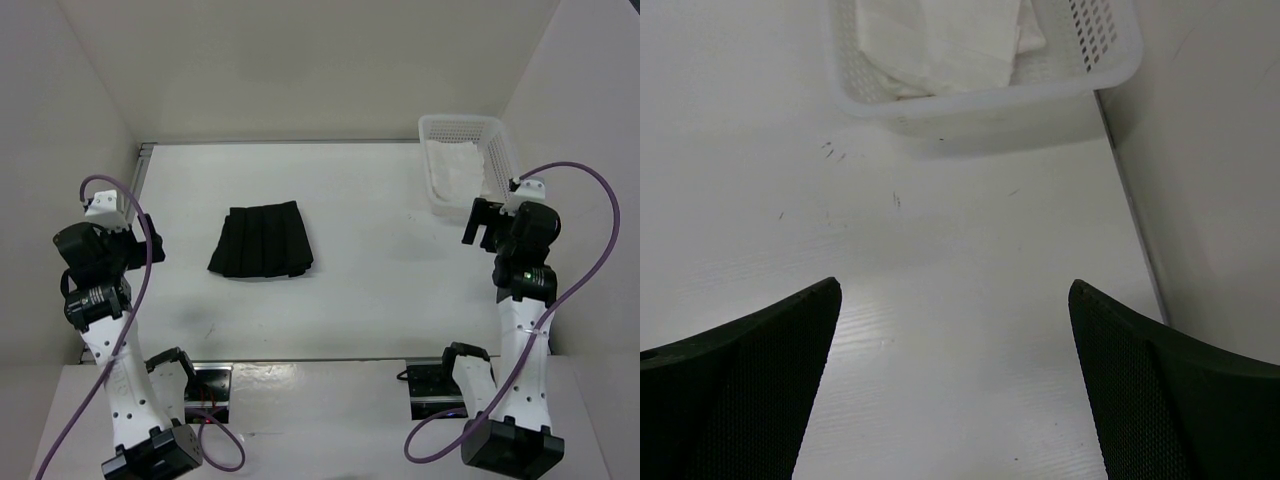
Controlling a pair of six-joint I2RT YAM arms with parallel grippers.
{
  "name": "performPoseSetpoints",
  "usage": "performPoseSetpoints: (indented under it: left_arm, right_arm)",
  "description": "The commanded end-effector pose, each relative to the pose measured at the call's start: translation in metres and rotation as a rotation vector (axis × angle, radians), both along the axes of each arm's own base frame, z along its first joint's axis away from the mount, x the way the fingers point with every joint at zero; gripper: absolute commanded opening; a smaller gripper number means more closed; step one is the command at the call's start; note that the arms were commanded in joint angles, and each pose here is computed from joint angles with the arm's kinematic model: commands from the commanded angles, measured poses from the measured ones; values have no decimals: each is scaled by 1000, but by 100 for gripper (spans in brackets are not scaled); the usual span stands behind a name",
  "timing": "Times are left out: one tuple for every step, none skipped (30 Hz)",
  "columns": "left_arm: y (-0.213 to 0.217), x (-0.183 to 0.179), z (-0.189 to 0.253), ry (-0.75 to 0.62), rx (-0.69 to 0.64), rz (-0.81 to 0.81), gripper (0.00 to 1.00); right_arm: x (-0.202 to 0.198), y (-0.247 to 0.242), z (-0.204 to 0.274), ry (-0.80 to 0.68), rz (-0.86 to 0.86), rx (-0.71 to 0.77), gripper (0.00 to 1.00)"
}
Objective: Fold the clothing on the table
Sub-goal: Fold the skirt
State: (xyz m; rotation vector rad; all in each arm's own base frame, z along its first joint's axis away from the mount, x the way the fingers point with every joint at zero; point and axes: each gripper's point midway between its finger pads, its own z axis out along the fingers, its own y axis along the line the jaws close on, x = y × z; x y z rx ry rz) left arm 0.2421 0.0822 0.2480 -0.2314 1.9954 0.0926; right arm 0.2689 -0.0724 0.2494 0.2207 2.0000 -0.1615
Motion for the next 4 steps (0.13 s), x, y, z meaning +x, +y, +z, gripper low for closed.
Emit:
performPoseSetpoints:
  left_arm:
    - [0,3,14,-54,27,-15,100]
    - [0,3,14,-54,27,-15,100]
    - [-1,1,16,-62,32,-15,100]
    - [-1,1,16,-62,32,-15,100]
  right_arm:
    - [7,-4,7,-38,8,-19,98]
    - [7,-4,7,-38,8,-19,98]
    - [7,-4,7,-38,8,-19,98]
    - [7,-4,7,-38,8,-19,98]
